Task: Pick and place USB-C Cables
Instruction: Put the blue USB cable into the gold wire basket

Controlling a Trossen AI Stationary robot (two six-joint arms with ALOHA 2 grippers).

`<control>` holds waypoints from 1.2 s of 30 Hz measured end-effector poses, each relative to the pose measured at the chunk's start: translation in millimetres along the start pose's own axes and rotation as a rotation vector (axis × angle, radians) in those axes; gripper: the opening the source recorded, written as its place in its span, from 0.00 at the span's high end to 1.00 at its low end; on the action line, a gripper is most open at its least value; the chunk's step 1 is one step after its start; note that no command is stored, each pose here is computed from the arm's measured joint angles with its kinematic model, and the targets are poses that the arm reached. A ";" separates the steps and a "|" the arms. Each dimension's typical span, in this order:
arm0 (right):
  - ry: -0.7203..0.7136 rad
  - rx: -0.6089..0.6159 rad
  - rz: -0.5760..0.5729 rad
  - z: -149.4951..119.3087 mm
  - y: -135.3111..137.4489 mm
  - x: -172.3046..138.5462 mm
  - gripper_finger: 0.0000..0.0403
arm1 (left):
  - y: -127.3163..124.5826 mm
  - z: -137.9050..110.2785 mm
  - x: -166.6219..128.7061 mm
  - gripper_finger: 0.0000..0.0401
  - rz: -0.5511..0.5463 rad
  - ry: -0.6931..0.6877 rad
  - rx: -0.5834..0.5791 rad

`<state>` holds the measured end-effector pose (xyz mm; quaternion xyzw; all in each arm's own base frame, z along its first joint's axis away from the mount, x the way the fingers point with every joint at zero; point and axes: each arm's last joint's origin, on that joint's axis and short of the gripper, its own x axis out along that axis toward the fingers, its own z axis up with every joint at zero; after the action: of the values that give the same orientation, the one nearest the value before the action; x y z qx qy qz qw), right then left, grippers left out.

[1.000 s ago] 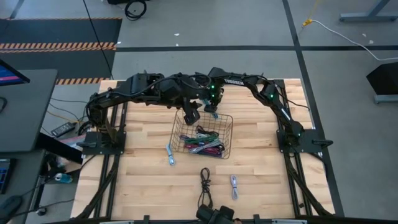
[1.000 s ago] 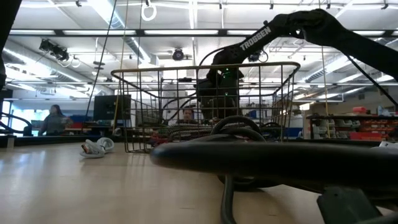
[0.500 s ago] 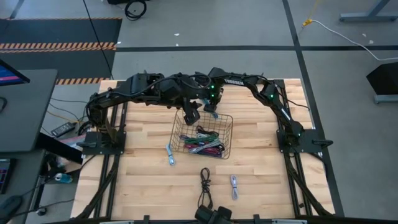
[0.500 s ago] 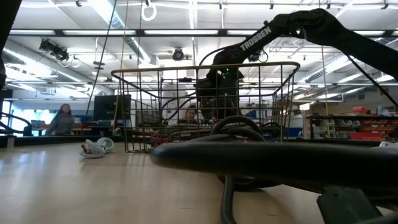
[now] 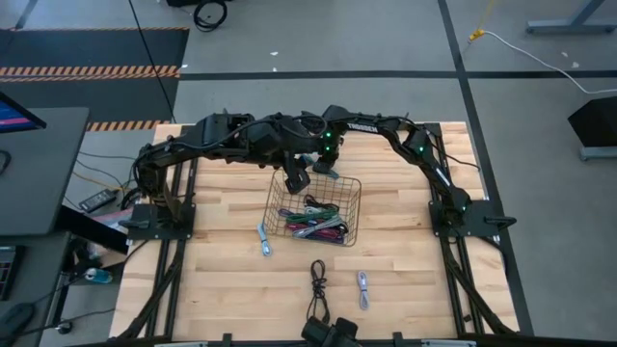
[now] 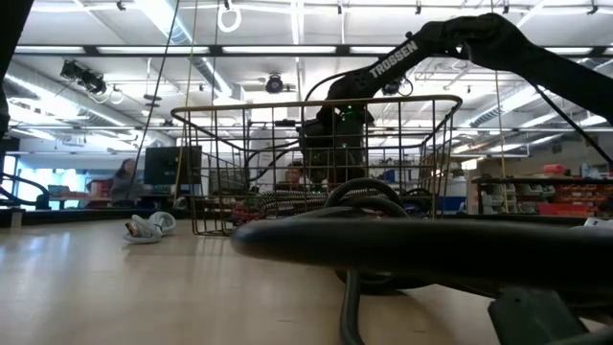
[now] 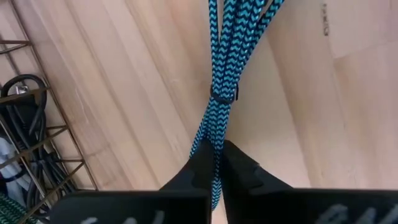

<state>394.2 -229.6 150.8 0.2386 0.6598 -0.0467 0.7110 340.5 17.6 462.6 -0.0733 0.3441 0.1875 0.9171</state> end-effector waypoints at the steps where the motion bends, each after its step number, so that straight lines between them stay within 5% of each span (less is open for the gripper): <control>1: 0.000 -0.005 0.000 0.0 0.0 0.0 0.97 | 0.0 0.0 0.0 0.59 0.000 0.000 0.000; 7: 0.010 -0.037 -0.009 0.3 2.8 -11.5 0.98 | 0.0 0.0 0.0 0.59 0.000 0.000 0.000; 16: -0.174 -0.101 -0.042 -8.8 27.8 -94.2 0.98 | 0.0 0.1 0.0 0.59 0.000 -0.001 0.000; 26: -0.337 -0.181 -0.042 -69.2 67.3 -193.3 0.98 | 0.0 0.1 0.0 0.59 -0.001 -0.001 0.000; 36: -0.451 -0.268 0.099 -133.1 109.4 -251.2 0.98 | -0.2 0.6 0.0 0.59 -0.002 -0.006 -0.002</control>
<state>282.6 -142.2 420.4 0.1578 0.4726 0.0239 0.8667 340.9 17.6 463.0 -0.0738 0.3412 0.1873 0.9182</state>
